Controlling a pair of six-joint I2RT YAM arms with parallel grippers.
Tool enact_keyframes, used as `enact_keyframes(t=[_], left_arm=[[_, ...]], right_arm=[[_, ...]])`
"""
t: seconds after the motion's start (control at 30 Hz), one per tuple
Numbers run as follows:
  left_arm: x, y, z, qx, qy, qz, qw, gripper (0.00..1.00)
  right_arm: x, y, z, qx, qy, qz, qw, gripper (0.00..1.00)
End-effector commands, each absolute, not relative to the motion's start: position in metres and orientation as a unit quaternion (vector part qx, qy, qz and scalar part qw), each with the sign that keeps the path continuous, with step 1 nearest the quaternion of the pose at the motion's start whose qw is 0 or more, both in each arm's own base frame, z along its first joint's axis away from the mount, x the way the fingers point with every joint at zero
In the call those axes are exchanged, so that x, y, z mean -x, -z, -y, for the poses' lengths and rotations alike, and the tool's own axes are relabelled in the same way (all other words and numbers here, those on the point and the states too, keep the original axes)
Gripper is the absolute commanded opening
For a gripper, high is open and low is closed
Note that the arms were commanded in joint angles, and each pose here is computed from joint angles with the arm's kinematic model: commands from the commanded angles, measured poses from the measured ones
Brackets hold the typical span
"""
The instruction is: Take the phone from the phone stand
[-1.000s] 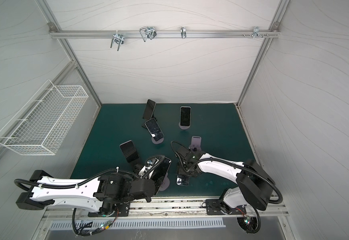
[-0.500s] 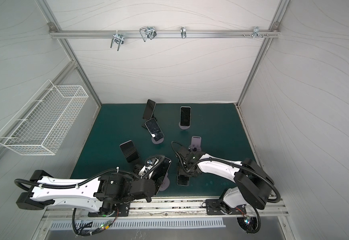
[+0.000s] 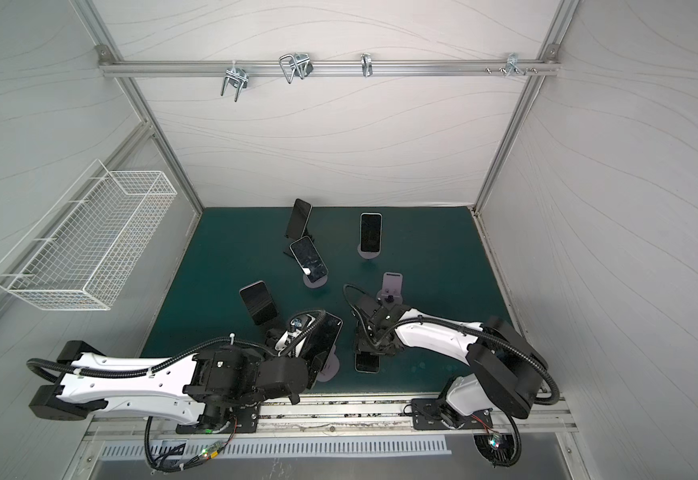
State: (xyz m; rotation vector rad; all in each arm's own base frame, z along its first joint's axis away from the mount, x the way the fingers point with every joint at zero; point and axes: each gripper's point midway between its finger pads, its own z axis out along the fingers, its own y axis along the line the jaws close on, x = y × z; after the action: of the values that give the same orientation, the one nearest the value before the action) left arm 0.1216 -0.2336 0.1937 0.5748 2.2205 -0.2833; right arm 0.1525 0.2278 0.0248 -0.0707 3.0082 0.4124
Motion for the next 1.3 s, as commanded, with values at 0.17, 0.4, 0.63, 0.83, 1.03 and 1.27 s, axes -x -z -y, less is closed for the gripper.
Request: enact_keyframes(t=[0.17,0.4,0.63,0.83,1.03,1.27], left_arm=[[-0.123,-0.202,0.228,-0.195,0.130,-0.881,0.411,0.99],[-0.123,-0.203,0.220,-0.196,0.124,-0.883,0.408,0.99],[-0.126,-0.211,0.201,-0.179,0.121,-0.881,0.420,0.99],[-0.122,-0.204,0.202,-0.175,0.144,-0.884,0.409,0.99],[-0.120,-0.200,0.207,-0.177,0.151,-0.885,0.403,0.99],[-0.120,-0.201,0.208,-0.180,0.152,-0.882,0.407,0.99]], right_arm=[[-0.145,0.007,-0.219,0.017,-0.101,-0.995,0.020,0.57],[-0.142,0.014,-0.219,0.017,-0.093,-0.995,0.006,0.69],[-0.146,0.014,-0.218,0.020,-0.083,-0.996,0.011,0.77],[-0.144,0.018,-0.219,0.017,-0.085,-0.996,0.005,0.83],[-0.143,0.018,-0.222,0.017,-0.090,-0.996,0.001,0.85],[-0.150,0.001,-0.223,0.016,-0.102,-0.994,0.026,0.90]])
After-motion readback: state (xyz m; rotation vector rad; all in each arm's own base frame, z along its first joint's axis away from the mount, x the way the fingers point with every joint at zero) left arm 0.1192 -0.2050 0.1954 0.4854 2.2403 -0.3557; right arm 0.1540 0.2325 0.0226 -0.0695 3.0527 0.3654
